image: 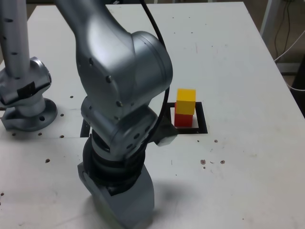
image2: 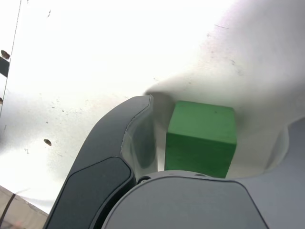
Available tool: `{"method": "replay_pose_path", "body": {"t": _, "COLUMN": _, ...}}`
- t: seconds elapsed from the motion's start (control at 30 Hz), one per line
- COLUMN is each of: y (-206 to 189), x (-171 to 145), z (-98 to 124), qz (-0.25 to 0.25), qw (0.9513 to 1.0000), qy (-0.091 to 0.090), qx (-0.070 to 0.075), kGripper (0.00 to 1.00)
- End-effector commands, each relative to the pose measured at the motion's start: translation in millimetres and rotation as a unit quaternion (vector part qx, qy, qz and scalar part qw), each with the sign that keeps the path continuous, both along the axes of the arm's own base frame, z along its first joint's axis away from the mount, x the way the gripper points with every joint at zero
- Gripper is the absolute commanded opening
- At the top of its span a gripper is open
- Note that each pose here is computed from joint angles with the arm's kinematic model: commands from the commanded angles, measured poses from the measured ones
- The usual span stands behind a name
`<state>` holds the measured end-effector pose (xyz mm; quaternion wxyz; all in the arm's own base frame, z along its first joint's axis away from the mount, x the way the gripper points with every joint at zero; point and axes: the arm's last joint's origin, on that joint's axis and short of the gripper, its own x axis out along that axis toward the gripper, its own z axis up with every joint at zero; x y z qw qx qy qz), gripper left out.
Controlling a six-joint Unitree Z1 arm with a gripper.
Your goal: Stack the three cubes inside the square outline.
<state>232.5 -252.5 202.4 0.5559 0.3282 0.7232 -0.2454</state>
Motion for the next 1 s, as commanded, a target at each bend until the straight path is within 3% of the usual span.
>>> {"method": "replay_pose_path", "body": {"t": 0.0, "y": -1.2, "x": 1.1, "z": 0.3, "qz": 0.003, "qw": 0.9999, "qy": -0.007, "qx": 0.009, "kGripper": 0.49}}
{"method": "replay_pose_path", "body": {"t": 0.13, "y": -2.2, "x": 2.2, "z": 2.3, "qz": 0.003, "qw": 0.9997, "qy": -0.016, "qx": 0.016, "kGripper": 0.32}}
{"method": "replay_pose_path", "body": {"t": 0.97, "y": -1.2, "x": 0.6, "z": 3.1, "qz": 0.003, "qw": 0.9998, "qy": -0.009, "qx": 0.019, "kGripper": 0.31}}
